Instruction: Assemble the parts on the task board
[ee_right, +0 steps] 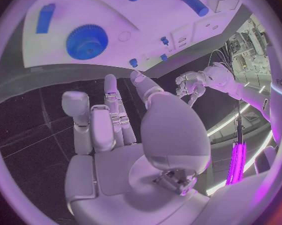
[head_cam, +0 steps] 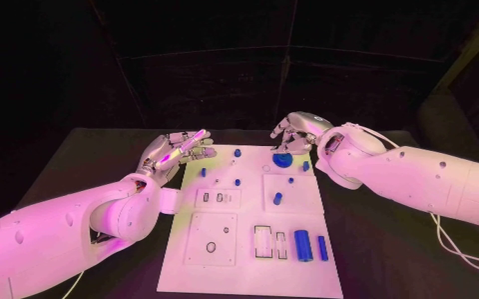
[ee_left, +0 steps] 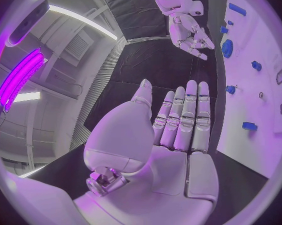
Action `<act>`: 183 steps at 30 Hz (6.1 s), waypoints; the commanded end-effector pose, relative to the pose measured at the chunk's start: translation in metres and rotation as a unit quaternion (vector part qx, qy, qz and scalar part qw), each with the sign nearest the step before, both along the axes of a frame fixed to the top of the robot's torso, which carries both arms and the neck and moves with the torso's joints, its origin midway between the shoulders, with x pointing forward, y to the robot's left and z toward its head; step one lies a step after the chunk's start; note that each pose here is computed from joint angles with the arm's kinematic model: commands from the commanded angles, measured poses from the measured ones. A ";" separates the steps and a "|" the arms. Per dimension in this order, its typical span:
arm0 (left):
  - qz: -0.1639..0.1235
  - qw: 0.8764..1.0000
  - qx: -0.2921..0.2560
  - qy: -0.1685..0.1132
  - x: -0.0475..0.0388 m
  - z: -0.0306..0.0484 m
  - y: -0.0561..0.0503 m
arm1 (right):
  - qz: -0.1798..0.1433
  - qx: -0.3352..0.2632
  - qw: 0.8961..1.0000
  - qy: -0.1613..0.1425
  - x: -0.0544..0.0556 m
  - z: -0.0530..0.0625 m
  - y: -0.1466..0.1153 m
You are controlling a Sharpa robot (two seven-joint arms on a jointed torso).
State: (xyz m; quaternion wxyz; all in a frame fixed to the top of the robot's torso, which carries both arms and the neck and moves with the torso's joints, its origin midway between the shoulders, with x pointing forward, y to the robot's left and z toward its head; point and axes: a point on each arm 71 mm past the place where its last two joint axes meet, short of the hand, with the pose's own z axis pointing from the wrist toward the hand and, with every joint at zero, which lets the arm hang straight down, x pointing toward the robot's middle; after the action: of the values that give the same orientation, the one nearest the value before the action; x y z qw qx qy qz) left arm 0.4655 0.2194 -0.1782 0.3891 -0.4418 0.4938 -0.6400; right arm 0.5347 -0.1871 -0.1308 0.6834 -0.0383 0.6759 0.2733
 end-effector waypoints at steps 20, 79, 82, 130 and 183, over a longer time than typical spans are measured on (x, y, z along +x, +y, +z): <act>-0.010 1.000 -0.005 -0.001 0.0039 -0.0001 -0.002 | -0.044 -0.056 0.993 0.097 0.014 -0.017 -0.010; -0.024 1.000 -0.014 -0.004 0.0038 0.0004 -0.005 | -0.055 -0.131 0.985 0.096 0.019 -0.027 -0.003; -0.025 1.000 -0.014 -0.004 0.0037 0.0004 -0.005 | -0.055 -0.130 0.986 0.088 0.019 -0.026 -0.003; -0.011 1.000 -0.004 -0.016 0.0044 0.0015 0.000 | 0.032 -0.099 0.994 -0.027 -0.013 -0.018 0.118; -0.009 1.000 0.002 -0.008 0.0061 0.0023 0.003 | 0.036 -0.127 0.991 0.032 -0.008 -0.035 0.131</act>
State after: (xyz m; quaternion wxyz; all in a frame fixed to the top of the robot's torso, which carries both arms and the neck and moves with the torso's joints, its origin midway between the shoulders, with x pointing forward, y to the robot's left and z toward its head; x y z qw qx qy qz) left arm 0.4714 0.2231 -0.1775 0.3876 -0.4358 0.4952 -0.6438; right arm 0.5266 -0.0562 -0.1659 0.6425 -0.1423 0.7221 0.2132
